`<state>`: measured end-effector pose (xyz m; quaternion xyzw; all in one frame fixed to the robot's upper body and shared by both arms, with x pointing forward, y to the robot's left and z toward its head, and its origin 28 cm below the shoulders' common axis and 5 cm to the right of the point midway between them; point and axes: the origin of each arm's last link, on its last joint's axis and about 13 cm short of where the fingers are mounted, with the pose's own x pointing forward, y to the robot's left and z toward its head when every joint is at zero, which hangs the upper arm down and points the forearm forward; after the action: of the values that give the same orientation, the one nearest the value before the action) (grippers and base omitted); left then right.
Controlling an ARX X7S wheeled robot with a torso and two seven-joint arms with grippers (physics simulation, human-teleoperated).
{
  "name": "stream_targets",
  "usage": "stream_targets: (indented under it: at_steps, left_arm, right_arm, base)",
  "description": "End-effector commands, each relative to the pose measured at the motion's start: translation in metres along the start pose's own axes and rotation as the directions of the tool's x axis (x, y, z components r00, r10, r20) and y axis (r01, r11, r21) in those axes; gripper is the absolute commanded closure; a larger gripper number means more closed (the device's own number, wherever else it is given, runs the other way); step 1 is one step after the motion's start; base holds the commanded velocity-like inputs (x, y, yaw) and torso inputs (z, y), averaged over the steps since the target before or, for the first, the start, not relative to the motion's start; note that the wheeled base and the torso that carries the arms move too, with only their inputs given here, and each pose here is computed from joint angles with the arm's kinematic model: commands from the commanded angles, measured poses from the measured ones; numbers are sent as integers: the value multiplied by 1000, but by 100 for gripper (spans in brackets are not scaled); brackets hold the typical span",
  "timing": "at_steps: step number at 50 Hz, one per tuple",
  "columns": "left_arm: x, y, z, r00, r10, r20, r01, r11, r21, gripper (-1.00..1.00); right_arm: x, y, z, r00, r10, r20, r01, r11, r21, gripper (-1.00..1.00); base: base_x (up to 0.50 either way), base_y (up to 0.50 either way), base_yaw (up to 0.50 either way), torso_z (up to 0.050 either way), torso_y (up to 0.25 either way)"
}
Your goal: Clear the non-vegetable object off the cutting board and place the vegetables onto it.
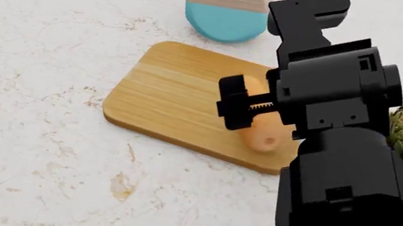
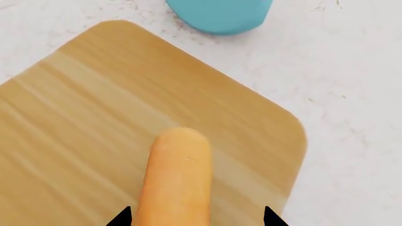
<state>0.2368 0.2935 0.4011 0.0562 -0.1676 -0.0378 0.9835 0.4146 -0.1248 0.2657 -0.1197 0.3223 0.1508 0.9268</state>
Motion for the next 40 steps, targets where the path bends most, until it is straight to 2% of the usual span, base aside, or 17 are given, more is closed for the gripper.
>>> stream_targets:
  at_steps: [1, 14, 29, 40]
  left_arm:
    - [-2, 0, 2, 1000, -1, 5, 1, 1000, 2, -100]
    - [-2, -3, 6, 1000, -5, 14, 6, 1000, -3, -100]
    - [-1, -4, 12, 1000, -15, 26, 15, 1000, -4, -100]
    - [-1, -6, 11, 1000, -17, 26, 17, 1000, -3, -100]
  right_arm:
    - [-3, -3, 5, 999, -29, 16, 30, 999, -37, -100]
    - [-30, -10, 29, 997, -27, 69, 32, 997, -68, -100]
    - [-90, 14, 20, 987, 82, 140, -62, 988, -141, -100]
    - [-108, 29, 11, 977, 137, 161, -105, 976, -192, -100]
  base:
    - [0, 0, 0, 0, 0]
    - [0, 0, 0, 0, 0]
    - [0, 0, 0, 0, 0]
    - [0, 0, 0, 0, 0]
